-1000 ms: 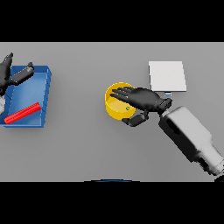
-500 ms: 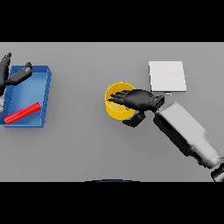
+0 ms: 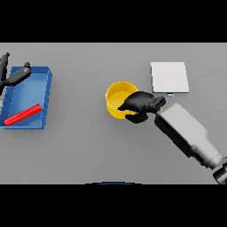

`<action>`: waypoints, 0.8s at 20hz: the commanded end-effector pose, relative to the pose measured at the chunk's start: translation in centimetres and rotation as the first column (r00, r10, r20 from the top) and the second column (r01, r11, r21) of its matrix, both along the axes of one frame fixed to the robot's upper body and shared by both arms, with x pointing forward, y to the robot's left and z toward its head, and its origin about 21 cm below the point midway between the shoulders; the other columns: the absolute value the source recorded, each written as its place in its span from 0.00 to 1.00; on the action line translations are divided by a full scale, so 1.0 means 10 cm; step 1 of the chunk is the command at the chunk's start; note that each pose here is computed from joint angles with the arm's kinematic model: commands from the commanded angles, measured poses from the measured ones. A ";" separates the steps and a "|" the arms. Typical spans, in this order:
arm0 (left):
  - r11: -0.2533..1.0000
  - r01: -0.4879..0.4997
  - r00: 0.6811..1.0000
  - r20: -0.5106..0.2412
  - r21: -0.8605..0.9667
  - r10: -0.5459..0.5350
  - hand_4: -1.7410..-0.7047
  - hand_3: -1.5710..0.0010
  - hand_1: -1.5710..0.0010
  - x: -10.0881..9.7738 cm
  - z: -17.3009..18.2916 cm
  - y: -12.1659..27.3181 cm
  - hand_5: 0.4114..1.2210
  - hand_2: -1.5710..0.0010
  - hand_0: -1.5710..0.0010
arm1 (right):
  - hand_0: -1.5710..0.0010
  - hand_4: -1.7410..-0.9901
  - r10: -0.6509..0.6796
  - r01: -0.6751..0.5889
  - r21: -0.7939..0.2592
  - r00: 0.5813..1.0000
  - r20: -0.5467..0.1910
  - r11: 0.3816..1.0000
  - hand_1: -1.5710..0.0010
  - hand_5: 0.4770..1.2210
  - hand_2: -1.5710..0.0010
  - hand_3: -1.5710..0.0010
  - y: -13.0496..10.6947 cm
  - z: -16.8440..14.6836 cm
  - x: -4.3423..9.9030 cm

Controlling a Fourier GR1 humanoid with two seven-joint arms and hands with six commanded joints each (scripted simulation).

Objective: Pick up the red beaker and tilt it to pour out 1 green nut into yellow bowl. Pick up the yellow bowl and place it on the metallic measuring scale.

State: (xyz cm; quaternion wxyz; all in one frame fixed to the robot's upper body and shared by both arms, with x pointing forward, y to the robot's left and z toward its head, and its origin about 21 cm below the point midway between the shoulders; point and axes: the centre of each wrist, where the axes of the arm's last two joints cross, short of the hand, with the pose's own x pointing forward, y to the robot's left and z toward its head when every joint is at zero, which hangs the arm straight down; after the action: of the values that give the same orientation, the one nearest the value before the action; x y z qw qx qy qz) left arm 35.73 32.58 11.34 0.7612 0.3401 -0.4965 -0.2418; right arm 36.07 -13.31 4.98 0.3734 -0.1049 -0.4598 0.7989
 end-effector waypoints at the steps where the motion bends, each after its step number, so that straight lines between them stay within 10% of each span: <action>1: 1.000 0.000 1.000 0.003 -0.006 0.000 0.91 1.00 1.00 -0.01 0.01 -0.02 0.39 1.00 1.00 | 0.35 0.23 0.003 -0.003 0.000 1.000 -0.018 1.000 0.37 0.82 0.39 0.56 -0.02 -0.01 -0.02; 6: 1.000 0.003 1.000 -0.003 -0.005 -0.003 0.91 1.00 1.00 0.02 0.03 -0.04 0.39 1.00 1.00 | 0.11 0.08 -0.026 0.025 -0.025 0.999 -0.032 0.999 0.12 0.94 0.16 0.27 0.00 0.04 -0.07; 16: 1.000 0.015 1.000 0.012 0.007 -0.015 0.91 1.00 1.00 -0.03 0.07 -0.03 0.38 1.00 1.00 | 0.01 0.01 0.002 -0.002 0.033 1.000 0.006 0.999 0.01 0.99 0.04 0.12 -0.11 0.50 -0.04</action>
State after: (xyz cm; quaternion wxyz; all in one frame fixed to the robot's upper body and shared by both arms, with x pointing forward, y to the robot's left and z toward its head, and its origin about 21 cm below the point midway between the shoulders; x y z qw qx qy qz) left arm 35.44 32.27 12.04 0.7551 0.3405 -0.5029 -0.2471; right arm 35.70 -14.39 10.05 0.3724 -0.1002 -0.4746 0.7912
